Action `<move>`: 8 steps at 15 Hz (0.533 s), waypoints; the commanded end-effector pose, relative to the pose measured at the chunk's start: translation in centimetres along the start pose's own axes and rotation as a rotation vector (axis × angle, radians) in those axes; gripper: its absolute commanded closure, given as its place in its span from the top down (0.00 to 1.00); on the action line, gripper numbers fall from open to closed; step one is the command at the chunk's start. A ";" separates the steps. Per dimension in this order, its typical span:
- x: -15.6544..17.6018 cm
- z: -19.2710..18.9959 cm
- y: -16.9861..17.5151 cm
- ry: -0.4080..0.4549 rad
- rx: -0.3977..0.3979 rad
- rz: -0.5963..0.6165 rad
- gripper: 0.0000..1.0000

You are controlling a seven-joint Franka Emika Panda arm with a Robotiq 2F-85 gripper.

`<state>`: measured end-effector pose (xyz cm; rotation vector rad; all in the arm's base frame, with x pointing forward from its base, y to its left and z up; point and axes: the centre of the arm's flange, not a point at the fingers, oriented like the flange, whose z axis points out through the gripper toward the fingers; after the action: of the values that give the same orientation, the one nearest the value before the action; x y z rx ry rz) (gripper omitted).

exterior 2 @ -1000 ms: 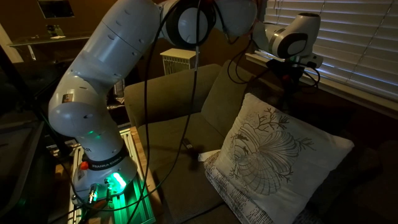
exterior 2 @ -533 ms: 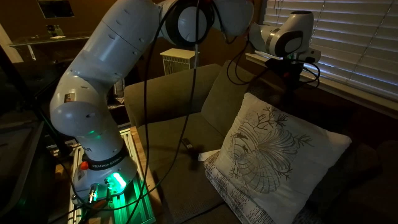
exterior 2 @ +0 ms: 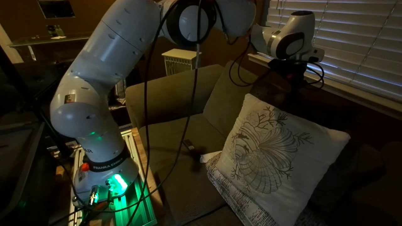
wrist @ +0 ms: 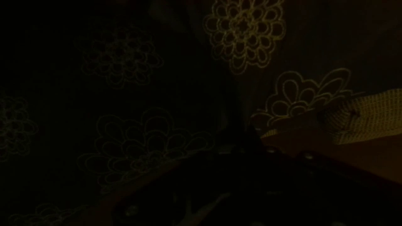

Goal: Move the black and white pillows to the left side of the sofa.

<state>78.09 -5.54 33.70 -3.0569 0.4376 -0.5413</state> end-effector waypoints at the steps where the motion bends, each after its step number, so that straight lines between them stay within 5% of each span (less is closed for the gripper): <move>1: -1.2 -4.1 -1.2 0.072 0.080 -0.051 0.01; 8: -2.9 -7.5 -1.1 0.147 0.078 -0.086 0.01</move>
<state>75.91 -4.71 35.34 -3.0468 0.3311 -0.6193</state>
